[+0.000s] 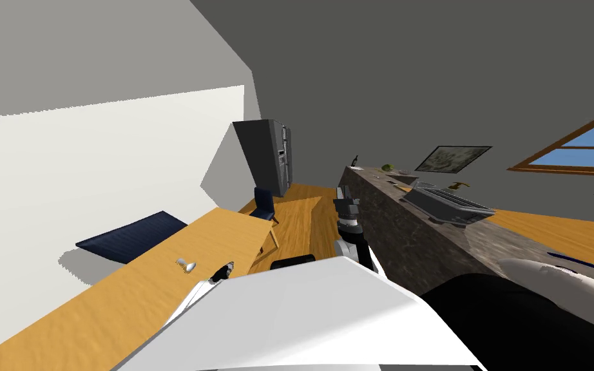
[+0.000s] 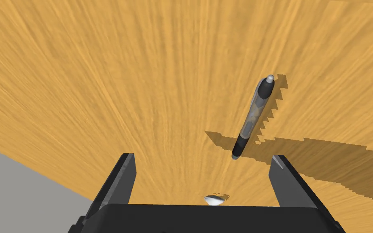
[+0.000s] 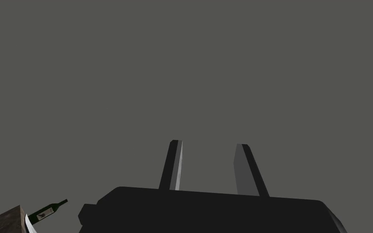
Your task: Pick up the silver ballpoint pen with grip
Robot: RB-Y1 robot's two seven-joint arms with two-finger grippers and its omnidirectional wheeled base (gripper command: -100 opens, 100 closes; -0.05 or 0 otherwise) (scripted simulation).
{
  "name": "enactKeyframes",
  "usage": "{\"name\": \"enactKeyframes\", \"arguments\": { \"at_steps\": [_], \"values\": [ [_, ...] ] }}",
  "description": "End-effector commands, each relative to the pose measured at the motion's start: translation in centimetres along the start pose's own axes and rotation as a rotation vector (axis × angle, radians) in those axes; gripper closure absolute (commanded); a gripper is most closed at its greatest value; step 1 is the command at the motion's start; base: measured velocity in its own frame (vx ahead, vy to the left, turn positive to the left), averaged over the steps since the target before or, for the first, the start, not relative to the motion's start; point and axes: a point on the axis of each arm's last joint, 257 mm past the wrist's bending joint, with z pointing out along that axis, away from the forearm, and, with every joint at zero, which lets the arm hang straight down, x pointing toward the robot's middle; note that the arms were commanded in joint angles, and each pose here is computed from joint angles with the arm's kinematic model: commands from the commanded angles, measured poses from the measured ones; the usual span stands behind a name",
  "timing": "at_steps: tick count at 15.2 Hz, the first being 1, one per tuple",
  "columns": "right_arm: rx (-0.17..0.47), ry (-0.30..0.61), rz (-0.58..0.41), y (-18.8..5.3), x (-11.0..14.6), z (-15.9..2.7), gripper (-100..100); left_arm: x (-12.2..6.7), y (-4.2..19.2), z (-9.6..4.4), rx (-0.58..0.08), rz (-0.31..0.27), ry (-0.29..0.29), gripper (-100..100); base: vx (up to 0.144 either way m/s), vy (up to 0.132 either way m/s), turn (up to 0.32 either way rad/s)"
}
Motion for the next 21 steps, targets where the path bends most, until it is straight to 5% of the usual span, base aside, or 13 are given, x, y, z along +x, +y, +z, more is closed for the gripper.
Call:
{"name": "enactKeyframes", "arguments": {
  "at_steps": [1,10,20,21],
  "values": [
    [0.000,0.000,0.000,0.0,0.0,0.0,0,0.3,1.9,0.3,-0.066,0.011,0.008,-100,0.006,0.028,-0.110],
    [0.000,0.000,0.000,0.0,0.0,0.0,0,1.1,6.6,0.5,-0.223,0.036,0.030,-100,0.004,0.023,-0.105],
    [0.000,0.000,0.000,0.0,0.0,0.0,0,1.2,6.7,2.4,-0.209,0.030,0.026,-100,0.002,0.008,-0.009],
    [0.000,0.000,0.000,0.0,0.0,0.0,0,1.2,6.7,2.5,-0.207,0.030,0.026,100,0.000,0.000,0.000]
  ]
}}
